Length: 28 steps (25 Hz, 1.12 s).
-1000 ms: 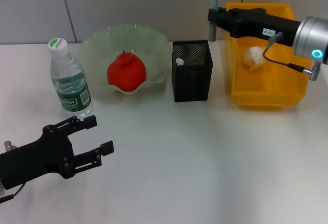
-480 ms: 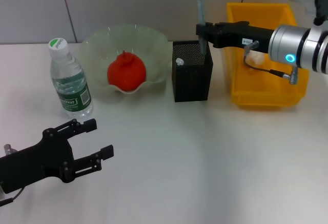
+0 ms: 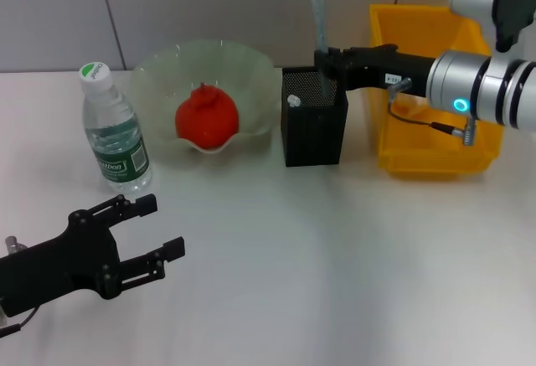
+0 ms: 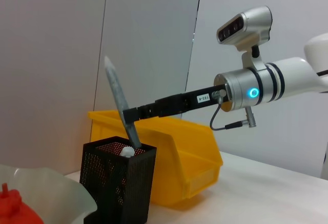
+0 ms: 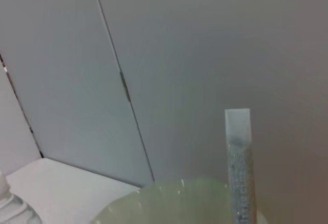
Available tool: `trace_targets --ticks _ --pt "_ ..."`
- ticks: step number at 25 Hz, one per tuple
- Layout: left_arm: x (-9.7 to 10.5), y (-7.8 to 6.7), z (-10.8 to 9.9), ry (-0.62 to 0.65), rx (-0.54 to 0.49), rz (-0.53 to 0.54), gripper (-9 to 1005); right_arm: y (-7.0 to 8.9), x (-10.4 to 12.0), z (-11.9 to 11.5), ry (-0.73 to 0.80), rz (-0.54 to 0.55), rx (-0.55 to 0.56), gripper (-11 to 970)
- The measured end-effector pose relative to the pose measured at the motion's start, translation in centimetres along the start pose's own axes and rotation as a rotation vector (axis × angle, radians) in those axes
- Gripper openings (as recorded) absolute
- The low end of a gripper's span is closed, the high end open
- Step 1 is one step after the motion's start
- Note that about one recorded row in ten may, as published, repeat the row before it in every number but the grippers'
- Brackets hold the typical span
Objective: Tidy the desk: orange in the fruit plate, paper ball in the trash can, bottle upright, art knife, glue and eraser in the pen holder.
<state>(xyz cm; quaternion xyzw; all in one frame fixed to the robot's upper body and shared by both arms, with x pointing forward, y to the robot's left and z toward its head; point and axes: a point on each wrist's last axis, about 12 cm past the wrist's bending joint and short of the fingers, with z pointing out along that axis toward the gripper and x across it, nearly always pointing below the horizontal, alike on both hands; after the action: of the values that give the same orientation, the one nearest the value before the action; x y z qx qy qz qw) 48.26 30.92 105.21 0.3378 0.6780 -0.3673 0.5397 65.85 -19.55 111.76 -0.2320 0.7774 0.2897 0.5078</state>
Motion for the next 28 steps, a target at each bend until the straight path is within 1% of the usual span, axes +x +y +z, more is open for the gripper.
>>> trace_targets --ticks 13,18,24,27,28 --pt "-0.1 0.0 -0.1 -0.006 0.006 0.001 793 -0.2 0.5 -0.1 0.006 0.01 0.015 256" --pt "-0.2 0.0 -0.1 -0.009 0.006 -0.002 793 -0.2 0.5 -0.2 0.005 0.008 0.017 491" --pt "-0.2 0.0 -0.2 -0.012 0.004 -0.002 794 -0.2 0.5 -0.4 -0.006 0.016 0.005 625" --pt "-0.2 0.0 -0.1 -0.013 0.005 -0.005 794 -0.1 0.2 -0.7 -0.04 0.039 -0.014 692" --pt "-0.3 0.1 -0.1 -0.013 0.005 -0.008 794 -0.1 0.0 -0.9 -0.072 0.06 -0.023 714"
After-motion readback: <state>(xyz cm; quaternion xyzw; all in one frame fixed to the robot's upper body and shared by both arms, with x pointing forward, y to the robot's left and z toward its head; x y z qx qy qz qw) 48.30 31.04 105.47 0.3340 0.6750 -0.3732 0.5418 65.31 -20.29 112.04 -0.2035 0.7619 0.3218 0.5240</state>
